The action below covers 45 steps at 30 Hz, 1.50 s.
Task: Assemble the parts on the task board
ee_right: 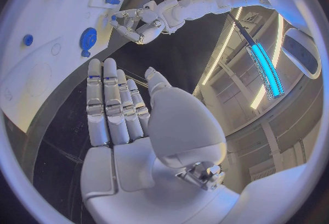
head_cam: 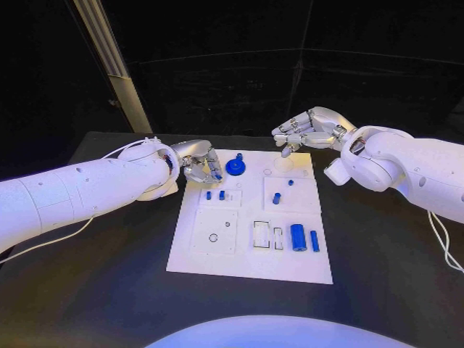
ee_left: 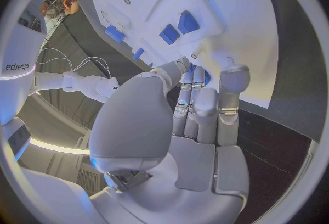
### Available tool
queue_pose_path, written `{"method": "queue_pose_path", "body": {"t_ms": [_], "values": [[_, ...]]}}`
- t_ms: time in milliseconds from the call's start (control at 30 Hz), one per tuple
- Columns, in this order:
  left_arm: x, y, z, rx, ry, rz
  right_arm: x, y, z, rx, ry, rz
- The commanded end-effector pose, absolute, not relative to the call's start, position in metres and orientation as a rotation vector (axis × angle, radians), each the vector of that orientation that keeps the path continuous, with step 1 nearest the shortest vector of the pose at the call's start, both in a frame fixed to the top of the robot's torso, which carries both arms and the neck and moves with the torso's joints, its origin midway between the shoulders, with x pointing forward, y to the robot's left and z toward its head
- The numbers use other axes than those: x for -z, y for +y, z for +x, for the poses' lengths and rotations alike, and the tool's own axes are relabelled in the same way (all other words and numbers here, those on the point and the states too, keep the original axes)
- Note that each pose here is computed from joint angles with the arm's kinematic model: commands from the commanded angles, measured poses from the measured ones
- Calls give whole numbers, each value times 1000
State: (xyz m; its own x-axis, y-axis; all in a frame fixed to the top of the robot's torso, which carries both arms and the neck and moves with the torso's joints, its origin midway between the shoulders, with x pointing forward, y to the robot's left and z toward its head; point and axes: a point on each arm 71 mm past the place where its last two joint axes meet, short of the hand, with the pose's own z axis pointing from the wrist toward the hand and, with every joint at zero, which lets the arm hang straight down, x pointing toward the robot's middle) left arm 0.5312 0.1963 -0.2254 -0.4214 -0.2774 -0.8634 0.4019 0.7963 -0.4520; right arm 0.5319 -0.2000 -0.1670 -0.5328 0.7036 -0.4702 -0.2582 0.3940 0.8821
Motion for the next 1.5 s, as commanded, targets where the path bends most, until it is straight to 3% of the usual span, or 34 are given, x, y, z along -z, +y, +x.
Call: {"method": "queue_pose_path", "body": {"t_ms": [33,1500], "values": [[228,195,531,761,1894,91,165,-199,532,-1308,1714,386],[233,192,533,691,1930,140,165,-199,532,-1309,1715,385]]}}
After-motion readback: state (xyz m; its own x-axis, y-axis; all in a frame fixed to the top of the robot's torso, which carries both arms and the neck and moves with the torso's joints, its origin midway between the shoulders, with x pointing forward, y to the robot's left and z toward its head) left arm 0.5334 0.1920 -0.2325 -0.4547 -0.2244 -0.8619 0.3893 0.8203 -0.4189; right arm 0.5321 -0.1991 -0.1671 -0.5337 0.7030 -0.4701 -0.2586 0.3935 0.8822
